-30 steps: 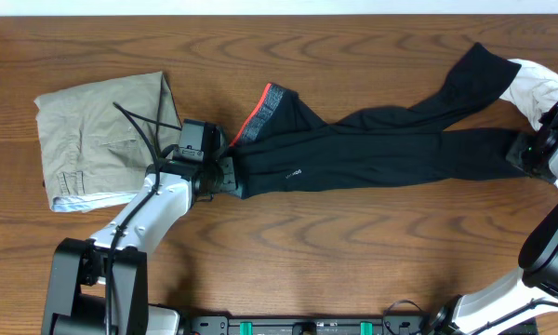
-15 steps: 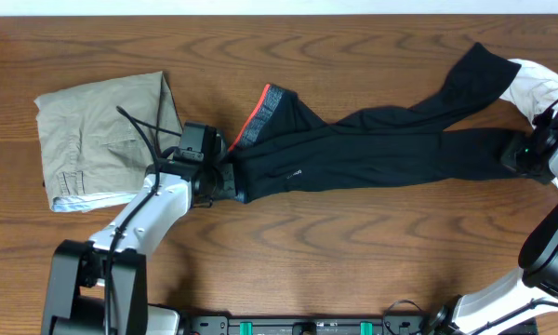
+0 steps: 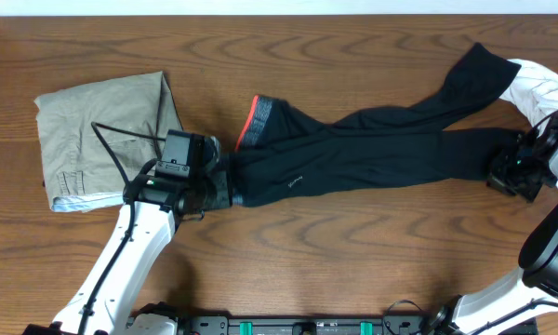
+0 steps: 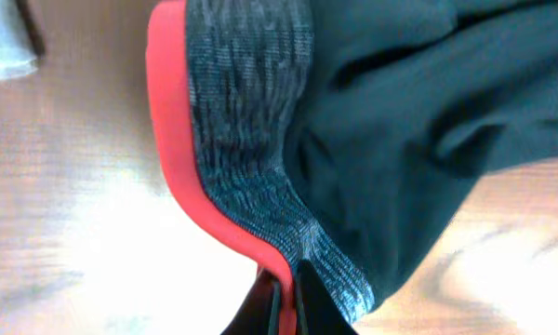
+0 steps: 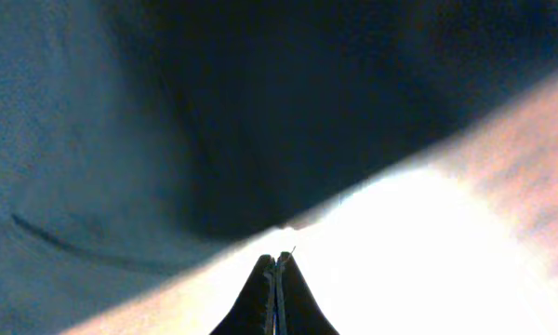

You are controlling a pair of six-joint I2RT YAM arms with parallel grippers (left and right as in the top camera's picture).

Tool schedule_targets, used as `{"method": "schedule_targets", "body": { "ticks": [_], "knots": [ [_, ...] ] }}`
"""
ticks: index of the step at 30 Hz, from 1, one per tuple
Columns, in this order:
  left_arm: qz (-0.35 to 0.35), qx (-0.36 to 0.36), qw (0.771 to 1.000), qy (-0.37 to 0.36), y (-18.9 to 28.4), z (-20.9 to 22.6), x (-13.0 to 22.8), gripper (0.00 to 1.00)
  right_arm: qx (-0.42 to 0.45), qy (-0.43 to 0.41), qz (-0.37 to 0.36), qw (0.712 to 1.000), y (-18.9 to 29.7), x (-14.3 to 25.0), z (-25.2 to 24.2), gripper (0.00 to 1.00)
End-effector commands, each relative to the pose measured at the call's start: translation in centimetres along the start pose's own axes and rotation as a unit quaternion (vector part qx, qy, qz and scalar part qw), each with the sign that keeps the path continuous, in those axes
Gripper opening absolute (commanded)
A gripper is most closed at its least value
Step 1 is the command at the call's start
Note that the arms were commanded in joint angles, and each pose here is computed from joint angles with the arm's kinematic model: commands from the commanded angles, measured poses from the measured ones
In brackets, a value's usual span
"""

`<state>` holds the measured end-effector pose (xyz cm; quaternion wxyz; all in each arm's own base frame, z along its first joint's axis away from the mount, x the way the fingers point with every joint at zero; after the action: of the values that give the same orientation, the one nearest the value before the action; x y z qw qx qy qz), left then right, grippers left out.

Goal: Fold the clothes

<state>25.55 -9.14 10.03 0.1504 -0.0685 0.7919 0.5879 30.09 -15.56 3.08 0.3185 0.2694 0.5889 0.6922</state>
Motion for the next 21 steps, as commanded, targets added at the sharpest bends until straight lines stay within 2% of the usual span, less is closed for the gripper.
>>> {"method": "schedule_targets", "body": {
  "ticks": [1,6,10,11,14,15,18,21],
  "knots": [
    [0.032,0.004,0.999,0.007,0.1,-0.1,1.5,0.06,0.014,-0.064,-0.014,0.998,2.0,-0.2,-2.0,0.01],
    [0.073,-0.001,0.997,0.018,0.3,0.1,3.4,0.06,0.063,-0.150,-0.040,0.986,4.5,-0.1,-5.6,0.01],
    [0.083,-0.005,0.996,0.020,0.4,0.2,3.8,0.06,0.048,-0.177,-0.073,0.980,6.3,-0.9,-6.5,0.01],
    [0.077,-0.004,0.997,0.019,0.4,0.2,3.6,0.13,0.039,-0.178,-0.077,0.980,6.6,-1.0,-6.4,0.01],
    [0.052,0.000,0.999,0.012,0.2,0.0,2.4,0.52,0.003,-0.164,-0.076,0.984,6.7,-1.2,-5.2,0.01],
    [0.037,0.002,0.999,0.008,0.2,0.0,1.8,0.59,-0.014,-0.150,-0.072,0.986,6.7,-1.2,-4.5,0.01],
    [-0.012,0.008,1.000,-0.020,0.4,-0.4,-0.3,0.60,-0.063,-0.100,-0.071,0.990,6.7,-1.4,-2.3,0.01],
    [-0.100,0.016,0.993,-0.063,1.6,-1.1,-3.9,0.60,-0.117,-0.038,-0.072,0.990,6.9,-1.5,0.4,0.01]
  ]
}}
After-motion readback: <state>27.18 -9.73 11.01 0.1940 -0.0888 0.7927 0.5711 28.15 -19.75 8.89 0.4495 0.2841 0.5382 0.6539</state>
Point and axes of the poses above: each gripper's point midway between its finger pads, its own y axis back along the fingers, its own z axis along the line the jaws close on, x = y × z, the point moved 2 cm from there along y, back along the fingers, and after that the axes turned 11 degrees about -y, right-handed, at the moved point
